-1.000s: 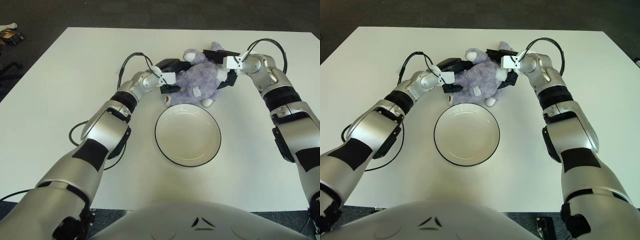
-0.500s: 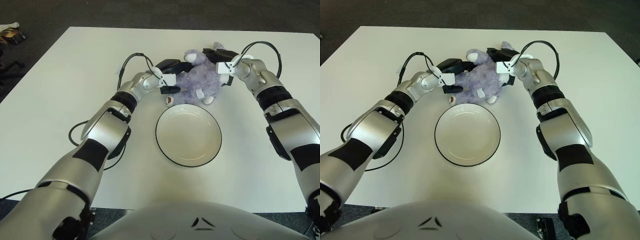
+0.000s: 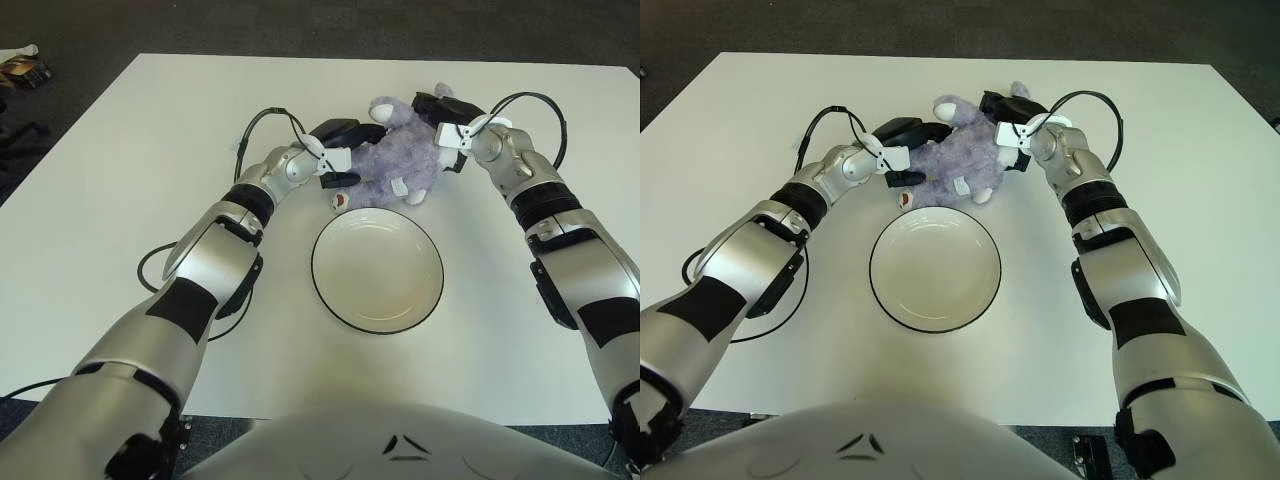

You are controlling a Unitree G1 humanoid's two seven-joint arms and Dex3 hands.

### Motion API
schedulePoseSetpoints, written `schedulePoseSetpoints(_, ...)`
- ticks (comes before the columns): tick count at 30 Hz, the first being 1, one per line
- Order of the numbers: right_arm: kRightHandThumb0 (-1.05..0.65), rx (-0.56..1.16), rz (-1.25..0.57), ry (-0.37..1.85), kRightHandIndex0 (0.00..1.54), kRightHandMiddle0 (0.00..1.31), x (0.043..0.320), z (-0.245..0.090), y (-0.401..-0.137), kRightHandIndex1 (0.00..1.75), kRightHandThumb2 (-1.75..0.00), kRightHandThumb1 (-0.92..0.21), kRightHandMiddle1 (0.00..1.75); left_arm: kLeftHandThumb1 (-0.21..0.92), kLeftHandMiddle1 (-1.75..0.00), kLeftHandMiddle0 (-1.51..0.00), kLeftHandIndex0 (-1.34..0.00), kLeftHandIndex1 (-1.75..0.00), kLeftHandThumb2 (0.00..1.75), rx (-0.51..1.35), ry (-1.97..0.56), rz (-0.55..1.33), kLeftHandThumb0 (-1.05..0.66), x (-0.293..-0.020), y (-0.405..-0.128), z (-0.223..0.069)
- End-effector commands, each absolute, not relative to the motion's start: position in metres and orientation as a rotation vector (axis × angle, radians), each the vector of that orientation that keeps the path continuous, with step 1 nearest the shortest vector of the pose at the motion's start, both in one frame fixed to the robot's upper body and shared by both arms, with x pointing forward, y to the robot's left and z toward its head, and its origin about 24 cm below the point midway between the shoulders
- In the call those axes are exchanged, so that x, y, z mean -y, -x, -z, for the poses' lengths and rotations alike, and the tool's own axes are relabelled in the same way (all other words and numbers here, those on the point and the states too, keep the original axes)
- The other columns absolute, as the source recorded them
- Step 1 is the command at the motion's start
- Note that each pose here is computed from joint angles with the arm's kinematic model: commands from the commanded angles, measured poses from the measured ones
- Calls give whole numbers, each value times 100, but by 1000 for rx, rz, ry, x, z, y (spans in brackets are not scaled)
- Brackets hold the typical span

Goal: Put the doll into the plate.

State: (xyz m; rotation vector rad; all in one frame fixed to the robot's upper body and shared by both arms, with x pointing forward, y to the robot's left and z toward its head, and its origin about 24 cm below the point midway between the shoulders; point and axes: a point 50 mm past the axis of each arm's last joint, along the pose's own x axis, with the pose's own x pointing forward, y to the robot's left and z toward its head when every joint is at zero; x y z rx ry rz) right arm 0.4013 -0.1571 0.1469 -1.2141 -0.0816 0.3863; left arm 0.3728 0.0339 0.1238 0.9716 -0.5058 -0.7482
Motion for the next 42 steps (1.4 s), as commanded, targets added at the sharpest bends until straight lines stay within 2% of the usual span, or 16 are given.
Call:
schedulePoseSetpoints(1,48,-3,-386,1142,65,80,163,-132,-399,169,-135,-25,175,-8,-169,-91,-70,-175,175,518,-978,753,0,-34,-374,-128)
schedulePoseSetpoints(5,52,4,-369,1112,70,88,164,-132,-399,174,-145,-20,175,-8,-169,-90,-70,-175,175,497,-981,748,0,-35,-376,-129)
schedulePoseSetpoints(9,53,20,-353,1091,72,91,166,-135,-398,174,-149,-17,175,-10,-164,-94,-72,-175,175,487,-999,734,0,-36,-378,-130)
schedulePoseSetpoints(16,55,147,-287,1063,75,93,161,-161,-381,175,-153,-14,175,-13,-156,-98,-74,-175,175,508,-1009,698,0,-40,-381,-139)
schedulePoseSetpoints(22,56,102,-242,1033,78,97,162,-166,-383,175,-156,-12,175,-12,-153,-99,-73,-175,173,523,-981,627,0,-46,-385,-145)
schedulePoseSetpoints(30,56,152,-251,975,78,98,163,-171,-383,175,-156,-11,175,-8,-157,-96,-69,-175,170,565,-960,550,0,-51,-388,-154)
schedulePoseSetpoints(35,55,185,-235,975,76,97,164,-174,-380,175,-154,-13,175,-7,-157,-95,-68,-175,169,623,-988,507,0,-57,-390,-175)
schedulePoseSetpoints(42,53,227,-210,988,74,94,160,-181,-374,175,-151,-16,175,-6,-157,-93,-69,-175,168,644,-1054,453,0,-58,-391,-175)
